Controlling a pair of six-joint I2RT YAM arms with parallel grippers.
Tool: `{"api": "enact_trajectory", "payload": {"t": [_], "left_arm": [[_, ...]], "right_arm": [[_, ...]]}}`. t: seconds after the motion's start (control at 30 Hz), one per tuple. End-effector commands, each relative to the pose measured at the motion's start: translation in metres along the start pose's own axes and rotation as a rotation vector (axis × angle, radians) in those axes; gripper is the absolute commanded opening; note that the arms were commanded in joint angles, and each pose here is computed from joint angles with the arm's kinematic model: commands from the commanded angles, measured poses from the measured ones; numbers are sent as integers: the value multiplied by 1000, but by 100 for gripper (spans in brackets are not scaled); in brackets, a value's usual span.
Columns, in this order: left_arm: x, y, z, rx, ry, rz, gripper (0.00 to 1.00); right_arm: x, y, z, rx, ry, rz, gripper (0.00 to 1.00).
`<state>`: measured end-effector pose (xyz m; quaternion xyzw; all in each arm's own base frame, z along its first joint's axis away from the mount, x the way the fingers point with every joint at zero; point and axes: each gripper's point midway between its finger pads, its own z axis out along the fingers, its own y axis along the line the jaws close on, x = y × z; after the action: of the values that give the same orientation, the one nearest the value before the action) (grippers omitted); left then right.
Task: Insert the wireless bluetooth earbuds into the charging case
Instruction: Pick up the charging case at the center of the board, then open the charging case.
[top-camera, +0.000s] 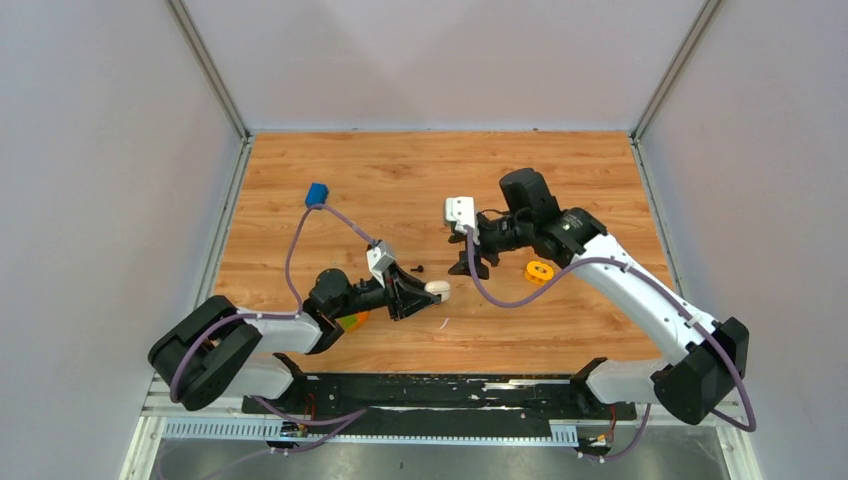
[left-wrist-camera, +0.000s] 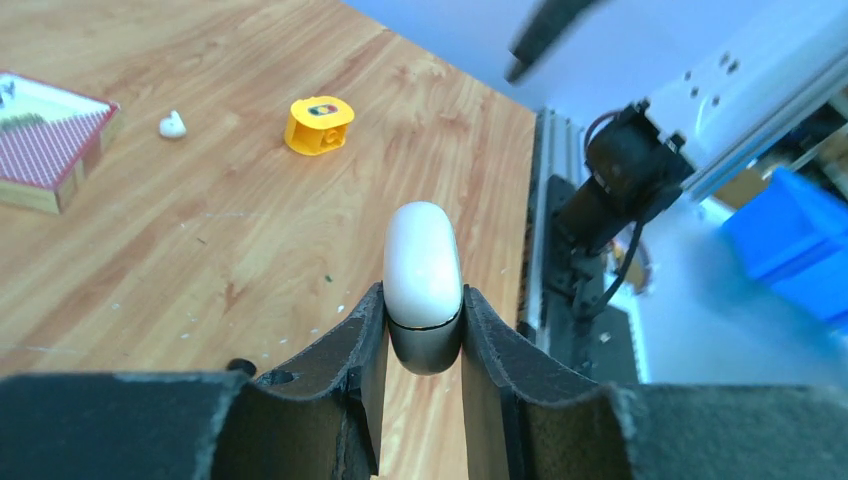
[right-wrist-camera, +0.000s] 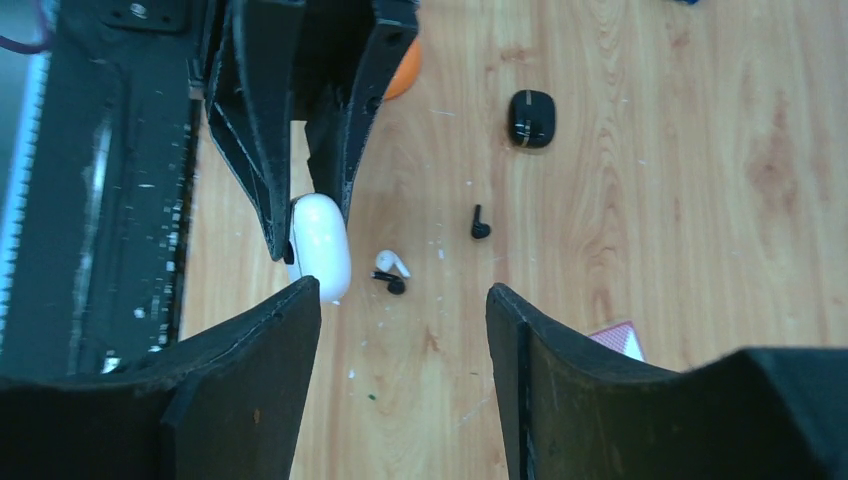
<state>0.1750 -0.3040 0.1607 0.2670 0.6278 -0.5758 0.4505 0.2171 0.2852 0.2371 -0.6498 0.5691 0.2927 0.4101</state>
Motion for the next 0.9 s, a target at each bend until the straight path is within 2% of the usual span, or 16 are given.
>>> {"api": "enact_trajectory", "payload": {"t": [0.0,0.1,0.33,0.57,0.87], "left_arm": [[-11,-2,-4,-1,-62,400,14],[-10,-1,-9,-1,-81,468,13],[11,-1,-8,23,-55,528,13],[9,-10,-3,83,-108,504,13],[6,-17,-4,106,-120,503,13]], "right_arm": [[-10,28,-4,-213,-44,161,61],[2,32,4,-265,-16,194,58],[11,38,18,-329,-14,233,53],[24,50,36,-342,54,188,50],[45,54,48,-335,127,159,49]]}}
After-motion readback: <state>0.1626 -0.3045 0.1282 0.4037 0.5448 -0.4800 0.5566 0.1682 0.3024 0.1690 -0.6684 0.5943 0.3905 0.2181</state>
